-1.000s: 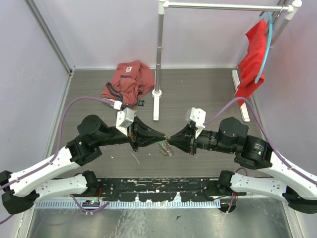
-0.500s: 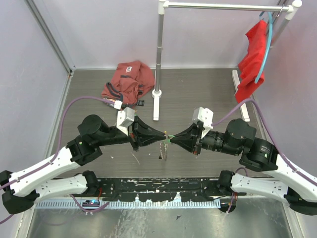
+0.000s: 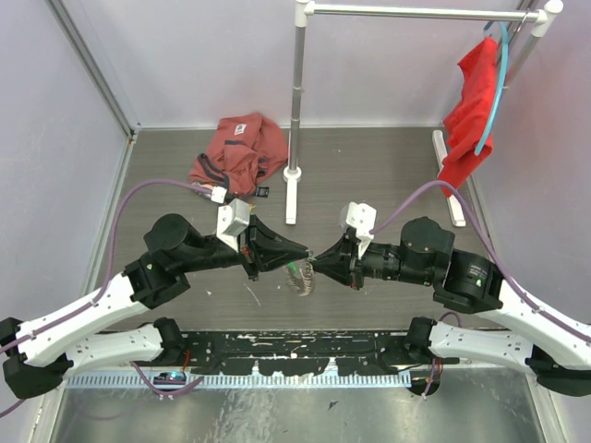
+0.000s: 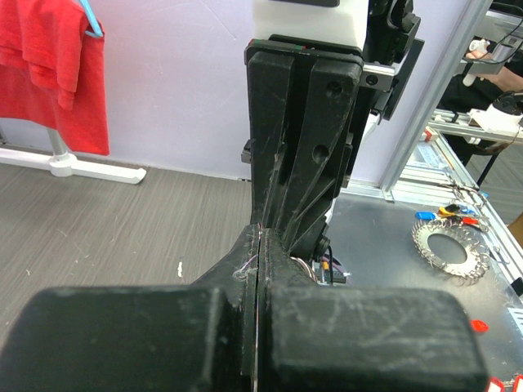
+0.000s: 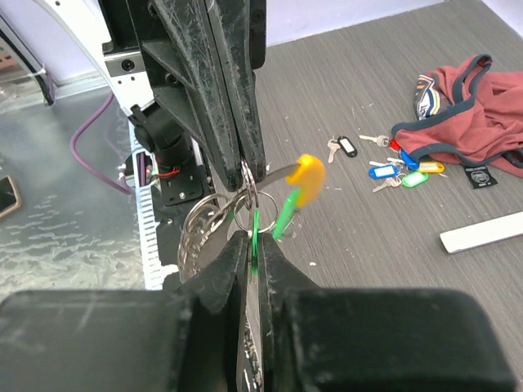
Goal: Put the keys on the keyring
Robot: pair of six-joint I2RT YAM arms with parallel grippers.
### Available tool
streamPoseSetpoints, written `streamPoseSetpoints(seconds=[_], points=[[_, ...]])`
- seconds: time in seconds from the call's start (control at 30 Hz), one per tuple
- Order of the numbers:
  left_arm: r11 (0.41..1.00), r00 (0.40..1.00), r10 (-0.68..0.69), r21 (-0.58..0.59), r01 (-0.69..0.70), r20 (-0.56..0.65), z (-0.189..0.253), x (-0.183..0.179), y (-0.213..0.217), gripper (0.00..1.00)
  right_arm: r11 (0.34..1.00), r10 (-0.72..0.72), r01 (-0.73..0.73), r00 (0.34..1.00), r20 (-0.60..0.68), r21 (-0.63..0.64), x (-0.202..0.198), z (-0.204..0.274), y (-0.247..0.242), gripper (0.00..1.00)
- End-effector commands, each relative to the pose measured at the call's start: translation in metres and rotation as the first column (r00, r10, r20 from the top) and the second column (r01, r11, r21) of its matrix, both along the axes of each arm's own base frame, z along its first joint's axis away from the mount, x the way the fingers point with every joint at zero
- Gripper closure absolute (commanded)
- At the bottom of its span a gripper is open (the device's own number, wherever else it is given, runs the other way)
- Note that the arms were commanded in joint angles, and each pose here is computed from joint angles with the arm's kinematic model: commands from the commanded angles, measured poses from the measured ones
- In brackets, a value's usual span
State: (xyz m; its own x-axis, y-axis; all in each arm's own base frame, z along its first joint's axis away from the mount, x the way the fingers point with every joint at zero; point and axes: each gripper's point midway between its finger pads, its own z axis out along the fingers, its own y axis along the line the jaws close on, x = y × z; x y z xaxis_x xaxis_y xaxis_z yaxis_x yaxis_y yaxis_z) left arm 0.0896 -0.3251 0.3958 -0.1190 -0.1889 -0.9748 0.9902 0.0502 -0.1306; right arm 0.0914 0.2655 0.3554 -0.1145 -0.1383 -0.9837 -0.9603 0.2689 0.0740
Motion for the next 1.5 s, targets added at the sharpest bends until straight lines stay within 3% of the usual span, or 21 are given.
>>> streamPoseSetpoints(seconds=[0.0, 0.43, 0.87, 1.47], points=[[0.998, 0.999, 0.001, -0.057, 0.001, 0.035, 0.024, -0.003, 0.004, 1.00, 0.998, 0.016, -0.019, 0.999, 0.044, 0.065, -0.003, 0.027, 0.000, 0.97], [1.000, 0.999, 0.004, -0.031, -0.003, 0.035, 0.017, -0.001, 0.002, 1.00, 0.992, -0.034, 0.024, 0.997, 0.074, 0.123, 0.001, 0.042, -0.010, 0.97], [1.000, 0.999, 0.010, -0.024, -0.009, 0.032, 0.016, 0.000, 0.003, 1.00, 0.998, -0.015, 0.012, 0.999, 0.047, 0.061, 0.003, 0.025, -0.001, 0.95], [1.000, 0.999, 0.022, -0.002, -0.022, 0.026, 0.007, 0.003, 0.000, 1.00, 0.994, -0.051, 0.045, 0.997, 0.064, 0.097, 0.005, 0.035, -0.009, 0.94]])
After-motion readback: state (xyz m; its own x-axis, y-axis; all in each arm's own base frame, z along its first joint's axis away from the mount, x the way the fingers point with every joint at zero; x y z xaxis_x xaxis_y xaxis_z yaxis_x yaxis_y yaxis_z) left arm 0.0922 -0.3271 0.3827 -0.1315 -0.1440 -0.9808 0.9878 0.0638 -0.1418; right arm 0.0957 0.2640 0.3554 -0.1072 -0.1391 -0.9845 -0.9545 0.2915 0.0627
